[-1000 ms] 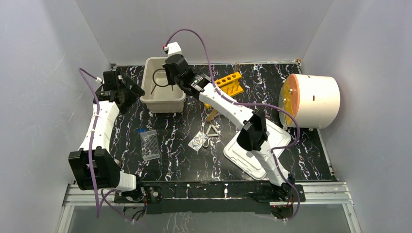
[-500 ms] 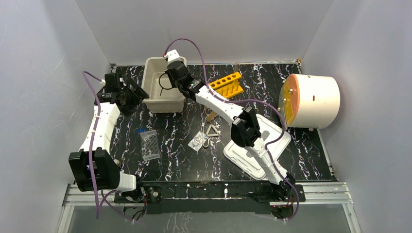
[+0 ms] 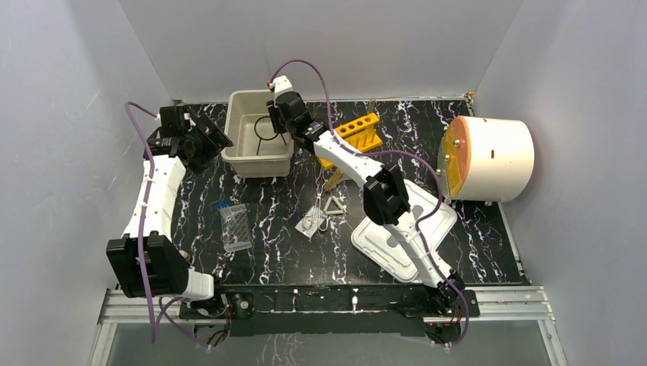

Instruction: Organize the chemistry lab equipment

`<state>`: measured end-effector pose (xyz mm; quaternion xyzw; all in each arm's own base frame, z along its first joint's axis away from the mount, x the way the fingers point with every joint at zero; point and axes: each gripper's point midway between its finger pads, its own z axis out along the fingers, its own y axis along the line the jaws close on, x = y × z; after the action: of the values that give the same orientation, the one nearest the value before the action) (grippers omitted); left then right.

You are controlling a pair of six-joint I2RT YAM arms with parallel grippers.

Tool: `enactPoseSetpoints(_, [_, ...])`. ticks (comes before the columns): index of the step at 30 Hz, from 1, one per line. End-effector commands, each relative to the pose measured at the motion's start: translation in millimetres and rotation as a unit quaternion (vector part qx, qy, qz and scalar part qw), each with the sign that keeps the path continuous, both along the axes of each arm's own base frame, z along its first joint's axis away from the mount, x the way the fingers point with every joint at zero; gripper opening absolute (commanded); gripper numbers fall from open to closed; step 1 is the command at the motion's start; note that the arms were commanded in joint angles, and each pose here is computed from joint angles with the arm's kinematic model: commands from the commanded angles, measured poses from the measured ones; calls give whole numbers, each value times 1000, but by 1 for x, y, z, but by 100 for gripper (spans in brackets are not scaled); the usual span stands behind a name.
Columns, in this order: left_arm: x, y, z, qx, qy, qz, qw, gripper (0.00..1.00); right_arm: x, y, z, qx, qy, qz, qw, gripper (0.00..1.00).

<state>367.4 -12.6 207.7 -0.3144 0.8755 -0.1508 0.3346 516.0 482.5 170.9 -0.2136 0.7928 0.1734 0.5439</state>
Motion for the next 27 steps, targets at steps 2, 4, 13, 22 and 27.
enactPoseSetpoints(2, [7,-5,16,-5,-14,-23,1000,82,13,6,56,63,-52,-4,997,50])
enactPoseSetpoints(4, [9,-8,19,-10,-19,-30,999,82,14,5,64,70,-56,-5,996,52])
enactPoseSetpoints(13, [13,-26,41,-33,-61,-81,994,83,0,-11,144,145,-54,-7,988,74])
enactPoseSetpoints(22, [1,-69,69,-30,-120,-198,972,85,-48,-56,214,132,-42,12,990,75])
enactPoseSetpoints(27, [-28,-126,80,-11,-153,-329,932,87,-77,-116,217,79,-17,-34,996,75])
